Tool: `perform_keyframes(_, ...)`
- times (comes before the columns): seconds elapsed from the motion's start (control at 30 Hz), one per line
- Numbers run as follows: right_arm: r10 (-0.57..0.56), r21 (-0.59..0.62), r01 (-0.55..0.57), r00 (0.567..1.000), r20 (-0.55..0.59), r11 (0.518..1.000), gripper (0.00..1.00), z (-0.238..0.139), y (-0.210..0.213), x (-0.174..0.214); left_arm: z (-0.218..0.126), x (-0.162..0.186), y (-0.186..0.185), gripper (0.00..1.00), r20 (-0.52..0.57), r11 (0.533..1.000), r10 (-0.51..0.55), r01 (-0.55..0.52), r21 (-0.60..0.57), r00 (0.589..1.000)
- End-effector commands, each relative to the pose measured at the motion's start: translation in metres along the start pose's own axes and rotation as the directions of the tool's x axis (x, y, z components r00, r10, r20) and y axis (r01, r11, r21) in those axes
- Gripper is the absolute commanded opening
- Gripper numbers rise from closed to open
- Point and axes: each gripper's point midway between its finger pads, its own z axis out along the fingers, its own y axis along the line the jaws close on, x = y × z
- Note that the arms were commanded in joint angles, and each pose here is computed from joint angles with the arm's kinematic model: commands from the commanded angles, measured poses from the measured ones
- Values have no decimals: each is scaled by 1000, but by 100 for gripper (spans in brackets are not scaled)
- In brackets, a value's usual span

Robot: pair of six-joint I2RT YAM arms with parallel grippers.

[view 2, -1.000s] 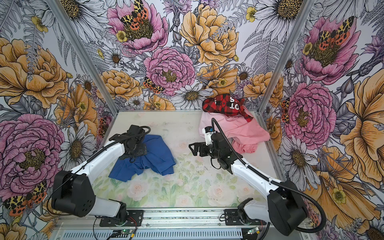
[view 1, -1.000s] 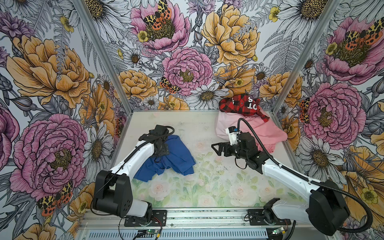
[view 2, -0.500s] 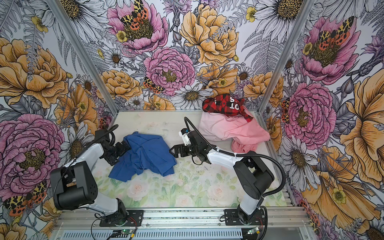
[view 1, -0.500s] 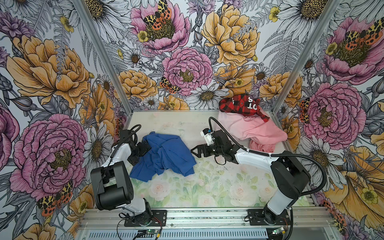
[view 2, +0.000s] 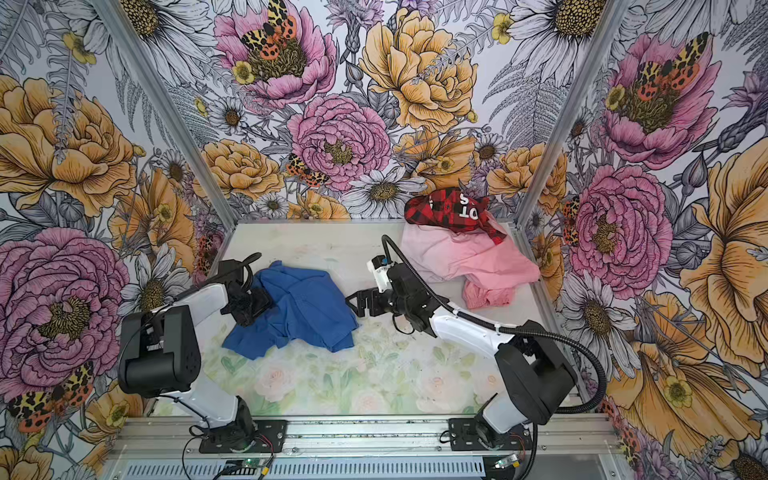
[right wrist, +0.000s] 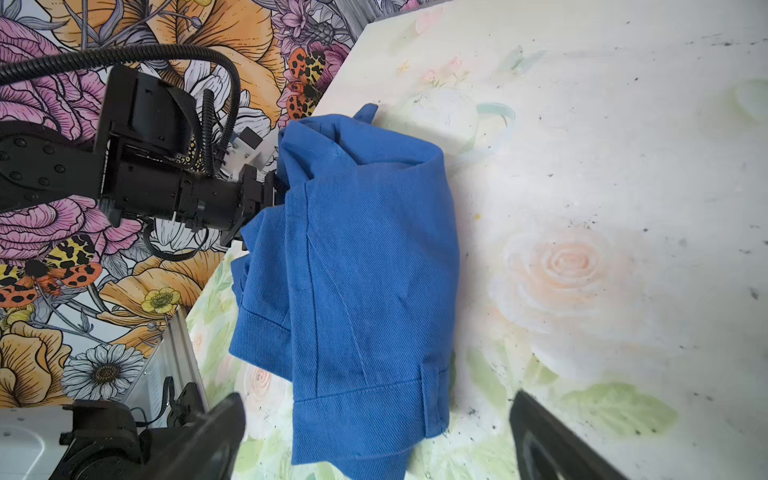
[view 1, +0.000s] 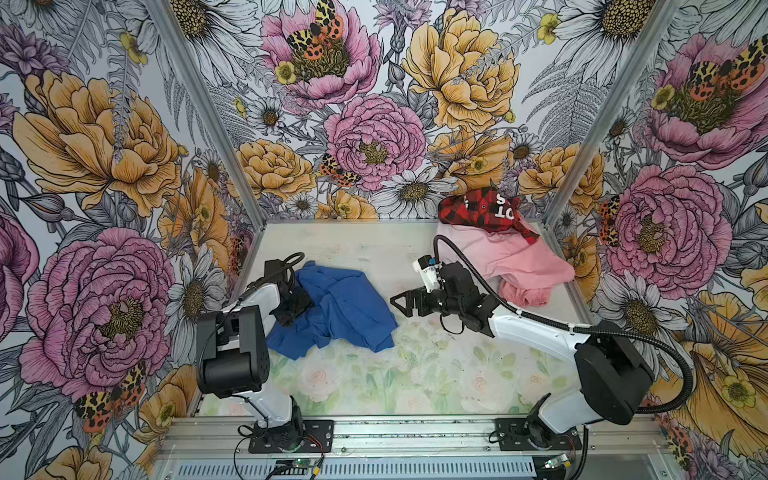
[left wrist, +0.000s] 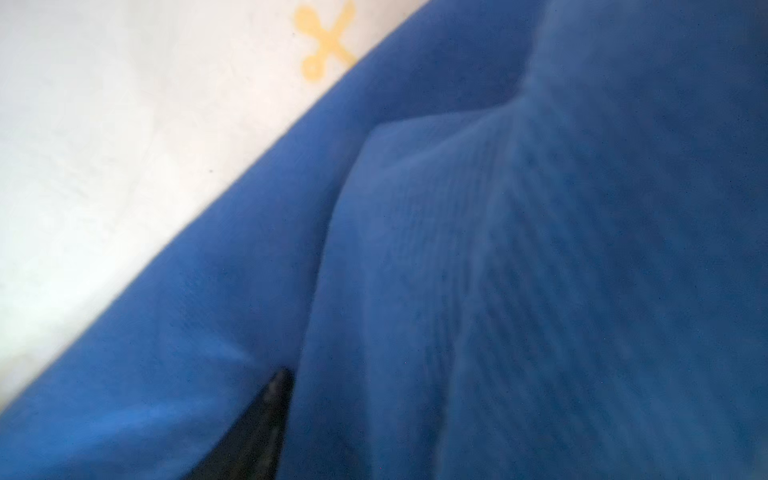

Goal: Pick out a specific cloth from the pile

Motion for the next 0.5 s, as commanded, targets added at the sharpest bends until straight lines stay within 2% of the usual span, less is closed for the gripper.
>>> perform_keyframes(0.0, -26, 8, 26, 999, 46, 1000, 99, -17, 4, -10, 7, 8, 0, 36, -10, 1000, -23, 23, 7, 1000)
perform_keyframes(0.07, -27, 9, 26, 999, 47, 1000, 99, -21, 4, -11, -23, -11, -9, 20, 63, 1000, 13, -14, 15, 998)
perform_keyframes(0.13, -27, 8, 26, 999, 46, 1000, 99, -23, 5, -11, -62, -36, -16, 0, 162, 997, 78, -72, -38, 984)
perform_keyframes(0.2, -31, 8, 31, 998, 50, 999, 99, -25, 6, -12, -106, -60, -23, 0, 263, 976, 186, -147, -162, 947)
perform_keyframes(0.23, -35, 10, 34, 998, 55, 999, 100, -26, 6, -13, -129, -70, -23, 0, 297, 950, 253, -177, -258, 921)
perform_keyframes(0.3, -31, 17, 31, 998, 56, 999, 99, -26, 4, -12, -161, -85, -35, 0, 325, 898, 362, -233, -374, 873)
perform_keyframes(0.37, -26, 18, 25, 998, 56, 1000, 99, -26, 2, -11, -175, -87, -52, 0, 303, 840, 466, -308, -448, 831)
perform_keyframes(0.47, -18, 15, 18, 999, 48, 1000, 100, -24, 0, -6, -177, -67, -93, 0, 272, 774, 596, -450, -445, 756)
